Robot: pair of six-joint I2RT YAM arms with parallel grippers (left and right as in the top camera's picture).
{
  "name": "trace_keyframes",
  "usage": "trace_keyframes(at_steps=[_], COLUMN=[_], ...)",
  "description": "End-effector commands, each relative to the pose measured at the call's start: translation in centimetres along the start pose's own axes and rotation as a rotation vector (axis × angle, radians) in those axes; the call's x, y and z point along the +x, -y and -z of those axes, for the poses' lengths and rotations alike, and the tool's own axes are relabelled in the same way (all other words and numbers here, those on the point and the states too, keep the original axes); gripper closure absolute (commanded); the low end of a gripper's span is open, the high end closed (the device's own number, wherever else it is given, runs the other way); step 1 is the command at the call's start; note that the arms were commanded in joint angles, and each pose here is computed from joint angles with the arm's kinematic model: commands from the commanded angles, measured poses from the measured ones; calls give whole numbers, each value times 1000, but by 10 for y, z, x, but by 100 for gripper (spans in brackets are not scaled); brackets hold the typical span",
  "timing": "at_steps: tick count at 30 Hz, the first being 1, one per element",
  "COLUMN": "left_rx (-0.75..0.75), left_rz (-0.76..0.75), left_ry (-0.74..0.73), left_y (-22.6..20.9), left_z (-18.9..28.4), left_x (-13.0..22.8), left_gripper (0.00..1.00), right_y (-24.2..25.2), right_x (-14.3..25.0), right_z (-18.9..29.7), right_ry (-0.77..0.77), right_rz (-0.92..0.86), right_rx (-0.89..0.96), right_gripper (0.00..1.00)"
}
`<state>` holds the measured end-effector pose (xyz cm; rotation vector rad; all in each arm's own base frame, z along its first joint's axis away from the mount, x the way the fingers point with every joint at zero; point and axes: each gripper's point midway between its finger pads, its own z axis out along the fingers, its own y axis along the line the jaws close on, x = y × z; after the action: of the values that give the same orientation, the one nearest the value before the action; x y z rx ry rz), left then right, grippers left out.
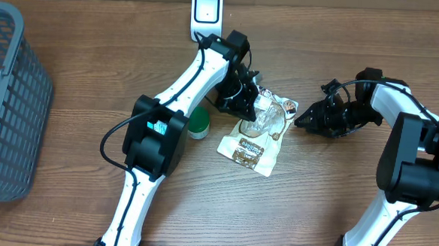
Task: Scan the item barcode
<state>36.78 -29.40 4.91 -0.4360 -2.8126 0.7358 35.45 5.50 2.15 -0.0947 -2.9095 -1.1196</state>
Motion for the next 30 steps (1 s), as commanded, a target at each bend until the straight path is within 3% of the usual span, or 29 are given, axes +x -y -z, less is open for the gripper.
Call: trace_keyframes(at_steps=[1,5,11,22,30], left_rx=[-198,-246,-171,-79,-66], left_rz=[48,57,35,-9,-32], left_ry=[50,26,8,71,55], left_y=[-23,-30,-22,5,12], left_z=[10,-7,-36,-8,-25], left_x=[-2,5,9,-9,-5], left_gripper=[96,96,96,96,96], right_y=[-1,-2,-2,-1,-1], right_x=[1,2,2,1,1], right_z=[-3,-3,-3,-3,-3], right_ry=[-4,-5,-7,-1,-1], right_rz=[6,5,3,8,8], right_rx=[-18,-18,-19,-17,-17], right_gripper=[50,50,50,50,50])
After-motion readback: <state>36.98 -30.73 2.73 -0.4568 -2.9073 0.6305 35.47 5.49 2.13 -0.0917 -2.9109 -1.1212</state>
